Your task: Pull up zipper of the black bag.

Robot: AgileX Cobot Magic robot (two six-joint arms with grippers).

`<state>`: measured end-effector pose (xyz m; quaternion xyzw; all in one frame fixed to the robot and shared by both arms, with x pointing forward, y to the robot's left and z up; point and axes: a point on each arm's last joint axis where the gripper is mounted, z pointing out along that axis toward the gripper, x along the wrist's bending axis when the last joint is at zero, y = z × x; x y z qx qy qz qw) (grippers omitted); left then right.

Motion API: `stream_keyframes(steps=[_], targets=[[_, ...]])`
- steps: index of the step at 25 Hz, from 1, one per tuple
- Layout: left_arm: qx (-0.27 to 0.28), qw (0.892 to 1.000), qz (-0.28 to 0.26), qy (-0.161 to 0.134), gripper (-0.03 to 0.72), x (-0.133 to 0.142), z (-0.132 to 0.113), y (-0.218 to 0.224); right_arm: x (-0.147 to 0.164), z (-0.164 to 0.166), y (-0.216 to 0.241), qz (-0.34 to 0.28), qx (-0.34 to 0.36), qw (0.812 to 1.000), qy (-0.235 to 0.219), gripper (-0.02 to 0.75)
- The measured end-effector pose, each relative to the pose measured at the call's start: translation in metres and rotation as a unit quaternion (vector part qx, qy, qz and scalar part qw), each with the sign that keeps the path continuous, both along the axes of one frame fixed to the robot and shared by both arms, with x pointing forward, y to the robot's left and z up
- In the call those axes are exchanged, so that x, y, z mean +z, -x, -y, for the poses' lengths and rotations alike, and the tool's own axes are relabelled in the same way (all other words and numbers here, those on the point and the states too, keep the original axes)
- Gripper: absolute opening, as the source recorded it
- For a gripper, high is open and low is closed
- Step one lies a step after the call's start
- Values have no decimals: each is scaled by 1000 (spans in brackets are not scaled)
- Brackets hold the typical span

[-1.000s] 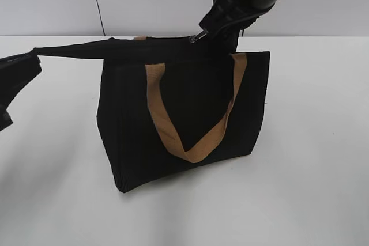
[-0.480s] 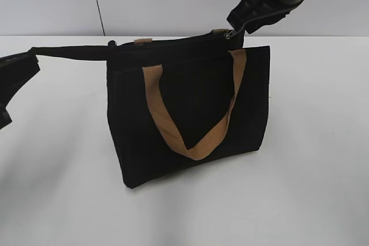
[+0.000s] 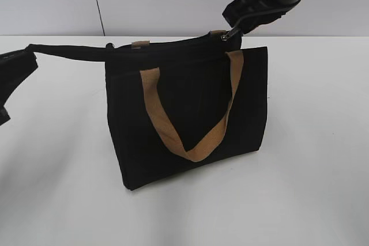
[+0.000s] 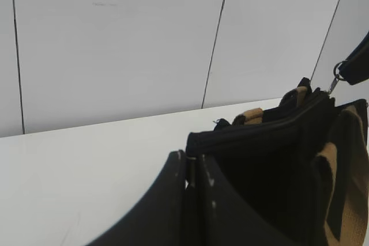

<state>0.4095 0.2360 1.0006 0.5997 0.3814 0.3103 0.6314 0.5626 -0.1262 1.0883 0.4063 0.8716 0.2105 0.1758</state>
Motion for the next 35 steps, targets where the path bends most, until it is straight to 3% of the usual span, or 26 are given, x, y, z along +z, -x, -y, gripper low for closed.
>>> stream_keyframes(steps=[7, 14, 18, 25, 32, 35], targets=[[-11, 1000, 18, 4, 6, 3, 1, 1, 1, -5, 2, -18, 1, 999, -39, -3], [-29, 999, 35, 3, 6, 6, 4, 3, 2, -7, 5, -32, -1, 998, -59, 59], [-31, 999, 36, 2, 6, 6, 4, 3, 2, -8, 7, -48, -3, 996, -69, 125], [-49, 998, 39, -14, 6, 5, 7, 5, 1, -8, 10, -70, -10, 995, -69, 365], [-62, 997, 39, -28, 17, 3, 9, 7, -2, -4, 20, -120, -10, 992, -44, 405], [-62, 997, 33, -23, 99, 3, 9, 7, 5, -2, 24, -113, -9, 992, -48, 407]])
